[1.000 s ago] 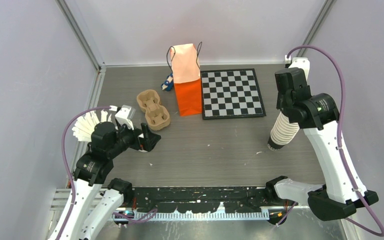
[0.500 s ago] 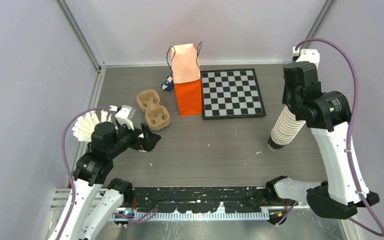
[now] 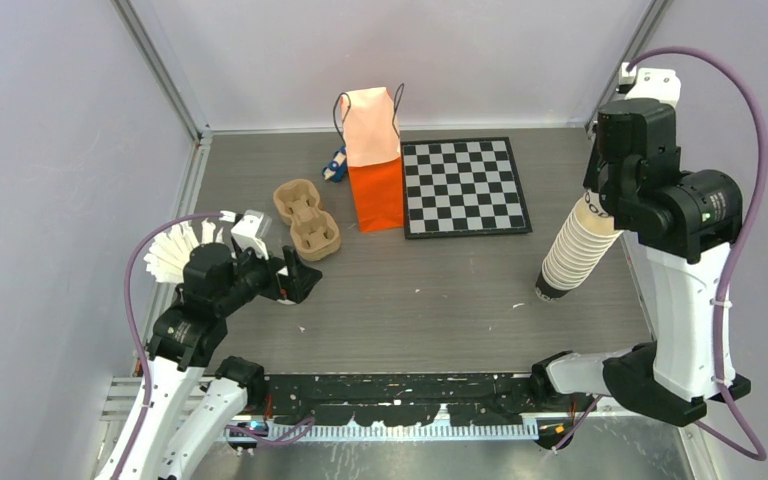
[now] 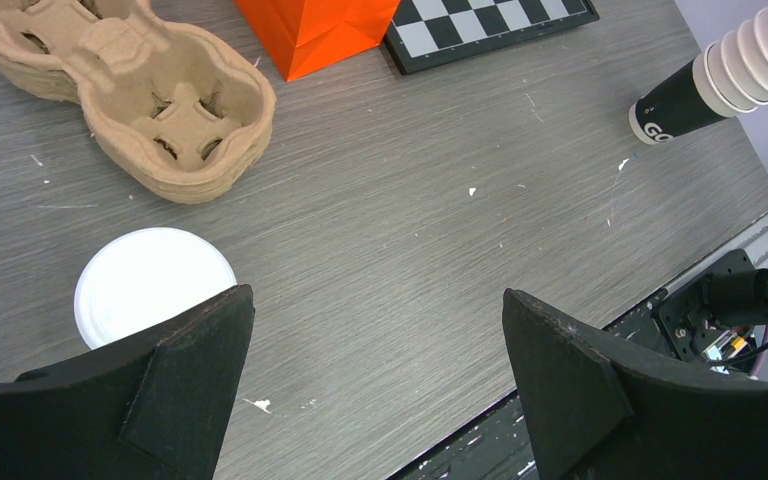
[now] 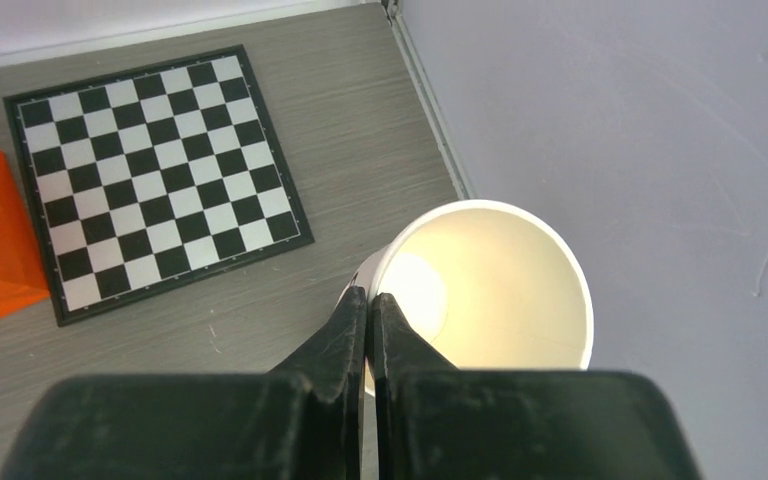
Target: Pack the takeout coffee
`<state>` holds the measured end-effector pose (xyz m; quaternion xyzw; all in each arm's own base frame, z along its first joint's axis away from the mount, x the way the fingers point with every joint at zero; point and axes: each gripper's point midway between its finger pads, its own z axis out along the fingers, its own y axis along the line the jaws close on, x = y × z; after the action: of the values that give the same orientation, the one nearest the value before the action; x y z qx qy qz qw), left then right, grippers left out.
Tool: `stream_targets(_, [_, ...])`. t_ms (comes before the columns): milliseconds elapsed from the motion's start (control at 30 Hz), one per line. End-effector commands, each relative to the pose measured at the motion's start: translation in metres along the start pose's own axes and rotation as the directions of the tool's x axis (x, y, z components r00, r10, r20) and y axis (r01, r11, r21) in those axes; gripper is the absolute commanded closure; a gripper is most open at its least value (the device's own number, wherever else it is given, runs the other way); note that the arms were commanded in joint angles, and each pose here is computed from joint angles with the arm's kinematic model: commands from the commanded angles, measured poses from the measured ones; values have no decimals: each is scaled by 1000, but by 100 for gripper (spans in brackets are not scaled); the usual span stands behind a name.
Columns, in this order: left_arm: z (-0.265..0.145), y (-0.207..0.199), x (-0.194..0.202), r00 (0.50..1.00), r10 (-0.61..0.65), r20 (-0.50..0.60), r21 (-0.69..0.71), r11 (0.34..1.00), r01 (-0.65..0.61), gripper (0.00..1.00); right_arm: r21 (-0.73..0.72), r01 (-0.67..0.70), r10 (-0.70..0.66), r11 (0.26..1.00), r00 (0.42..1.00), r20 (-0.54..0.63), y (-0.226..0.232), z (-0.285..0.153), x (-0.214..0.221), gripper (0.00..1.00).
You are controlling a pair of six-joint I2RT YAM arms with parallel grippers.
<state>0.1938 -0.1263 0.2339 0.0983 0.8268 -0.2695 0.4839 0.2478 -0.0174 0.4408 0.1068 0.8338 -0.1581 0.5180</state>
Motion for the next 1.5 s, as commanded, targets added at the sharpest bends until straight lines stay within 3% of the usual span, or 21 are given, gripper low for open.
stream_targets(0, [1,-3,-2,1000,10,10,17,1000,-10,4,1,-45,45,999,998,46,-11,-14,-16,100])
stream_targets(333, [0,-3,-2,1000,12,16,15,1000,-13,3,-207,-86,107,974,990,88,23,-24,-38,100])
stream_targets(567, [0,-2,-3,1000,13,17,9,1000,-13,4,-432,-89,105,897,994,15,84,-16,-22,100])
stream_targets(733, [-3,0,-5,1000,18,26,-6,1000,-17,4,-573,-75,67,816,997,-35,145,-17,17,100])
stream_targets(933, [-11,7,-11,998,29,48,-62,998,-26,5,-665,33,-107,746,992,-70,225,-14,94,100])
stream_targets(1033, [-19,15,-18,995,39,91,-117,993,-28,6,-761,56,-196,646,976,-94,265,-20,136,100])
stream_targets(1100, [-25,18,-22,991,48,127,-142,989,-29,6,-800,74,-223,595,972,-75,287,-25,155,100])
stream_targets(1267, [-39,25,-31,977,66,204,-199,980,-24,6,-804,164,-324,571,945,-37,325,-23,198,100])
stream_targets(1467, [-42,30,-33,974,61,217,-229,973,-10,7,-763,414,-478,497,864,157,356,-38,247,100])
